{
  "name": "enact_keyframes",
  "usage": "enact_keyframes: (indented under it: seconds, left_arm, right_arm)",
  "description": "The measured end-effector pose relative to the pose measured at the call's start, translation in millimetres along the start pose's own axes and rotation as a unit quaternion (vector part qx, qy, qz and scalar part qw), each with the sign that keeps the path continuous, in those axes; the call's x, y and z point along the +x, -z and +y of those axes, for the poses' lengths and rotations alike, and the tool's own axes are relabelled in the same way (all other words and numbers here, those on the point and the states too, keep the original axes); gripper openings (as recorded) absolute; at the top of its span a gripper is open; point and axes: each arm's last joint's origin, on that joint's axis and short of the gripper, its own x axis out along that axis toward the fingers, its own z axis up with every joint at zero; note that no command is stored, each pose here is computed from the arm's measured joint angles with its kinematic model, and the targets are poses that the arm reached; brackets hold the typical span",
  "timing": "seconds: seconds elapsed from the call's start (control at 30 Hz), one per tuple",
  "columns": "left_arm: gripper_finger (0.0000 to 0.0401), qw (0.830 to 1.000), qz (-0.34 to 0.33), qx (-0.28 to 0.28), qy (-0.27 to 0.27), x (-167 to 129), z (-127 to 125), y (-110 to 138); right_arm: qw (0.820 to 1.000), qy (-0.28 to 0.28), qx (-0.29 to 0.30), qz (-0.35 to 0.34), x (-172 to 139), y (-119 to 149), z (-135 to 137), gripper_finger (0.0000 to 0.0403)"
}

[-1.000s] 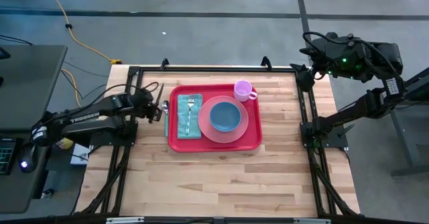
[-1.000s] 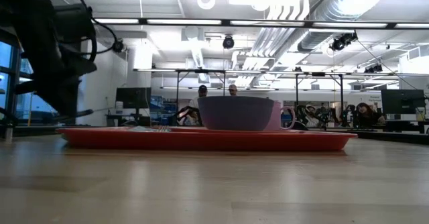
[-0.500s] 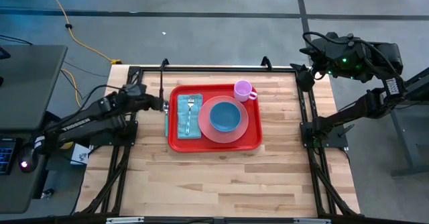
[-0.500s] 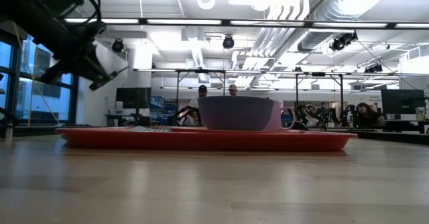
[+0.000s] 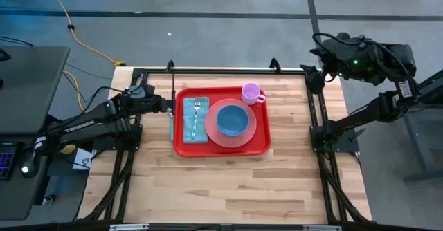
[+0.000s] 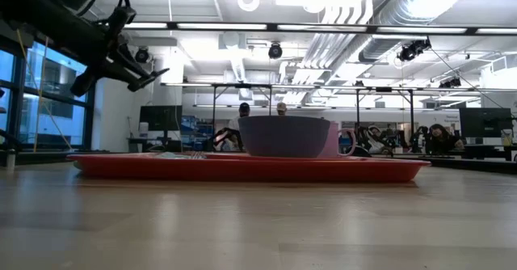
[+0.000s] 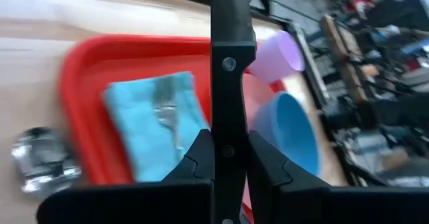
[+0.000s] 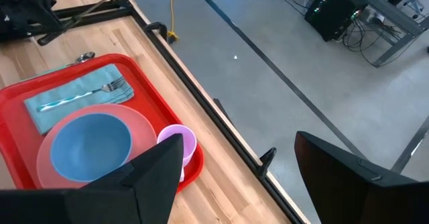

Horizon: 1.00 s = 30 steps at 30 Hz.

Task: Set up tray
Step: Put the knife on the blue towel on the tray

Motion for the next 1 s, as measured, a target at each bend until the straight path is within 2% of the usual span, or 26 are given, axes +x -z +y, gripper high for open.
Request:
enact_keyframes:
  seconds: [0.1,0.27,0.53,0.63,0.8,1.0]
  left_arm:
    - [0.0066,1.0,-0.002,0.015,0.019,-4,-8,1]
    - [0.0066,0.996,-0.04,0.05,0.067,-32,-33,-12]
    - [0.0066,0.991,-0.037,0.097,0.082,-86,-69,-37]
    - [0.0066,0.992,0.004,0.115,0.051,-104,-76,-44]
    - [0.0066,0.983,0.1,0.142,-0.052,-118,-82,-50]
    - [0.0066,0.966,0.16,0.178,-0.102,-93,-98,-50]
  right_arm:
    - [1.0,-0.006,0.0,0.001,0,0,0,0.0266]
    - [1.0,-0.017,0.0,0.003,0,0,1,0.0266]
    - [1.0,-0.011,-0.01,0.002,0,0,1,0.0266]
    - [1.0,-0.011,-0.011,0.002,0,0,1,0.0266]
    - [1.0,-0.008,-0.011,0.001,0,0,0,0.0266]
    - [1.0,0.0,-0.01,-0.001,0,0,0,0.0266]
